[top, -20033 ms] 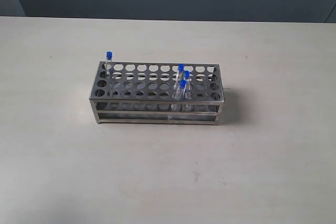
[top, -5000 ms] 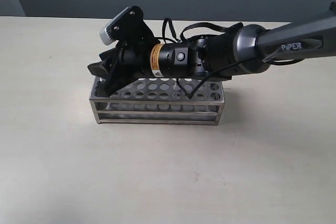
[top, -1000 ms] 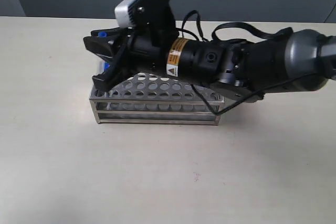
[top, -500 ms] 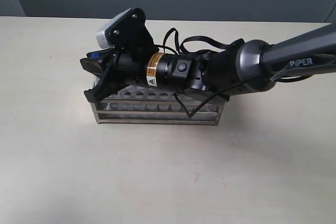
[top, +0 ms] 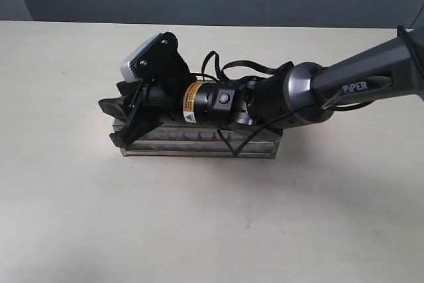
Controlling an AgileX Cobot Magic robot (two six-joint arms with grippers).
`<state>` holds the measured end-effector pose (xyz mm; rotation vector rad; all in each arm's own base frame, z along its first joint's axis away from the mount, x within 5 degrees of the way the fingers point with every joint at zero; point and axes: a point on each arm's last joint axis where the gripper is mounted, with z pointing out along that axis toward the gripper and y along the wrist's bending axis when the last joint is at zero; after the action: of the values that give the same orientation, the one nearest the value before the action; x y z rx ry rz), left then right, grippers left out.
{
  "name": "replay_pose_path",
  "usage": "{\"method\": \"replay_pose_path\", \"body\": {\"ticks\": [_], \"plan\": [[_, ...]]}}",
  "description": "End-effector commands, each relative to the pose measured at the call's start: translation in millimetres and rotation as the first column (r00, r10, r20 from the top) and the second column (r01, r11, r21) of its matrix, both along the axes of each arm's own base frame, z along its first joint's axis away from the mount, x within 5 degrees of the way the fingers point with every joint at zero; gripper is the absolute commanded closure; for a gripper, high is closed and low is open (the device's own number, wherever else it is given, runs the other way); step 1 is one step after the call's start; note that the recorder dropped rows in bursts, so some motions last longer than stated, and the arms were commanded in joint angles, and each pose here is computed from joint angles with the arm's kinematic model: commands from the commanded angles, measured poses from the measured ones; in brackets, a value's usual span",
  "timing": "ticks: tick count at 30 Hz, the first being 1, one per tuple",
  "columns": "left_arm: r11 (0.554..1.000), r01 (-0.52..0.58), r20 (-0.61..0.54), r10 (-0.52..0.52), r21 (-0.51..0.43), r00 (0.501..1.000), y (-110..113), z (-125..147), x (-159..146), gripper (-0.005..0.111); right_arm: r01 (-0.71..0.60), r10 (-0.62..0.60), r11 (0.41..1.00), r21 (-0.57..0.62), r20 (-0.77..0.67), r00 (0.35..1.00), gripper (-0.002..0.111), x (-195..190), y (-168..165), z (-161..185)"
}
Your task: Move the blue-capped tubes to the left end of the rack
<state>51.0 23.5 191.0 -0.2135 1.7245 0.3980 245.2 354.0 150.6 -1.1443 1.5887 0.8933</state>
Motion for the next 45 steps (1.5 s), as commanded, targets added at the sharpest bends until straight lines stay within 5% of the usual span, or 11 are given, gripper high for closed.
{"method": "replay_pose_path", "body": {"ticks": [1, 3, 6, 10, 18, 23, 27, 33, 40, 45], "plan": [[1.000, 0.003, 0.012, -0.003, 0.003, 1.000, 0, 2, 0, 0.106, -0.013, 0.012, 1.000, 0.023, 0.032, 0.999, 0.058, -1, 0, 14], [1.000, 0.003, 0.012, -0.003, 0.003, 1.000, 0, 2, 0, 0.106, 0.020, -0.023, 0.998, 0.051, 0.050, 0.998, 0.063, -1, -3, 39], [1.000, 0.003, 0.012, -0.003, 0.003, 1.000, 0, 2, 0, 0.106, 0.108, -0.112, 0.993, 0.047, 0.111, 0.987, 0.105, -3, -23, 96], [1.000, 0.003, 0.012, -0.003, 0.003, 1.000, 0, 2, 0, 0.106, 0.353, -0.335, 0.931, -0.091, 0.171, 0.927, 0.108, 4, -84, 152], [1.000, 0.003, 0.012, -0.003, 0.003, 1.000, 0, 2, 0, 0.106, 0.647, -0.640, 0.762, 0.041, 0.206, 0.741, 0.108, -26, -228, 200], [1.000, 0.003, 0.012, -0.003, 0.003, 1.000, 0, 2, 0, 0.106, 0.808, -0.805, 0.583, 0.082, 0.187, 0.563, 0.108, -82, -299, 198], [1.000, 0.003, 0.012, -0.003, 0.003, 1.000, 0, 2, 0, 0.106, 0.850, -0.862, 0.507, 0.144, 0.096, 0.498, 0.108, -129, -324, 185], [1.000, 0.003, 0.012, -0.003, 0.003, 1.000, 0, 2, 0, 0.106, 0.934, -0.934, 0.357, -0.027, 0.003, 0.357, 0.108, -177, -354, 156], [1.000, 0.003, 0.012, -0.003, 0.003, 1.000, 0, 2, 0, 0.106, 0.956, -0.964, 0.264, -0.125, -0.038, 0.261, 0.108, -207, -371, 143], [1.000, 0.003, 0.012, -0.003, 0.003, 1.000, 0, 2, 0, 0.106, 0.964, -0.966, 0.258, -0.062, -0.012, 0.258, 0.108, -214, -375, 144]]}}
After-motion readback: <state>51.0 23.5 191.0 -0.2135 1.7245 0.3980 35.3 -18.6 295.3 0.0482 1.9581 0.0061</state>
